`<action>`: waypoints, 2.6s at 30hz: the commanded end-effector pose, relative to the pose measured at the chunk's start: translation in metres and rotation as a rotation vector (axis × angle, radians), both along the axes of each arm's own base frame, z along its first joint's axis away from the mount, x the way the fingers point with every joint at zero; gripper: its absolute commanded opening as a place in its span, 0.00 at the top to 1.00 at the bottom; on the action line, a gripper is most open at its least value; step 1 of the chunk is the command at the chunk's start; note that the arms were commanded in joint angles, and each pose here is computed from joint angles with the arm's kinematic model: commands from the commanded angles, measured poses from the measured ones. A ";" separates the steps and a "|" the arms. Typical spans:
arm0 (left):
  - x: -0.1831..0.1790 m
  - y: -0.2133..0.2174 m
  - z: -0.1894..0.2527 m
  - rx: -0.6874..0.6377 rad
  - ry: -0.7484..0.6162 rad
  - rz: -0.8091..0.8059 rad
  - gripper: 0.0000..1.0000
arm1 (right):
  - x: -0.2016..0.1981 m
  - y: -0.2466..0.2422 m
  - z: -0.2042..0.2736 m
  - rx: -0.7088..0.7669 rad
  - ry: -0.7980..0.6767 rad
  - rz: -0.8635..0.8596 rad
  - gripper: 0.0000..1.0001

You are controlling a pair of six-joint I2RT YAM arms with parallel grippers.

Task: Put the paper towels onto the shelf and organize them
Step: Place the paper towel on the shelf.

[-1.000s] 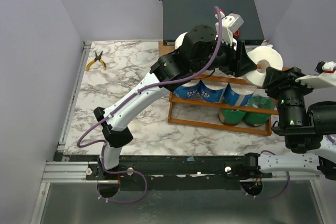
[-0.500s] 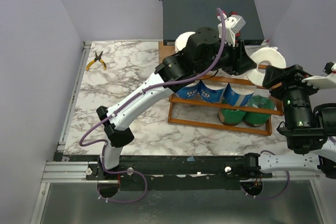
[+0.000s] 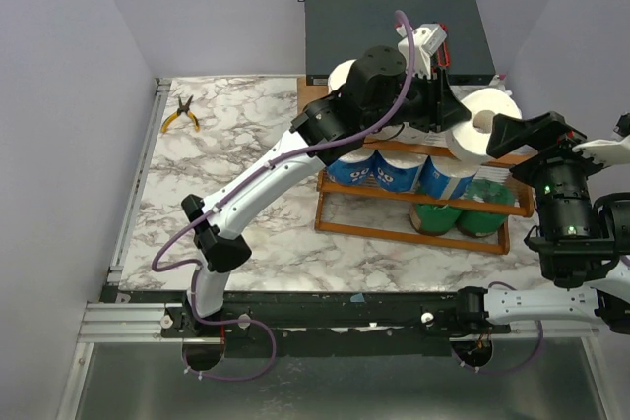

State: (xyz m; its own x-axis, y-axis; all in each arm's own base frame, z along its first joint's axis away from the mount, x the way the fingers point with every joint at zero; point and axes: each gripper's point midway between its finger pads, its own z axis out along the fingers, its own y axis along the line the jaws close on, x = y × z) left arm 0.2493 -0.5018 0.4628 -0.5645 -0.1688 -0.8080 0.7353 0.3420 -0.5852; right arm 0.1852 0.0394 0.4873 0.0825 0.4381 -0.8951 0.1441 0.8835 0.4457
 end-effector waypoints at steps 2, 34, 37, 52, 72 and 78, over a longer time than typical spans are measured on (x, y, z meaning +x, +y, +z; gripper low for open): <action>0.025 -0.001 0.025 -0.105 -0.007 0.058 0.89 | -0.010 -0.011 -0.021 0.050 0.165 -0.064 0.00; 0.039 -0.007 0.010 -0.098 0.033 0.075 0.34 | -0.012 -0.015 -0.036 0.065 0.177 -0.072 0.00; 0.038 -0.006 0.013 -0.102 0.019 0.077 0.33 | -0.012 -0.014 -0.038 0.040 0.183 -0.072 0.00; 0.036 -0.002 0.016 -0.096 0.005 0.081 0.32 | -0.011 -0.003 -0.046 -0.031 0.203 -0.067 0.25; 0.000 0.026 0.054 -0.127 -0.075 0.073 0.23 | -0.011 -0.007 -0.048 -0.004 0.203 -0.055 0.22; -0.023 0.045 0.045 -0.068 -0.187 0.082 0.23 | -0.012 -0.012 -0.047 0.011 0.200 -0.052 0.22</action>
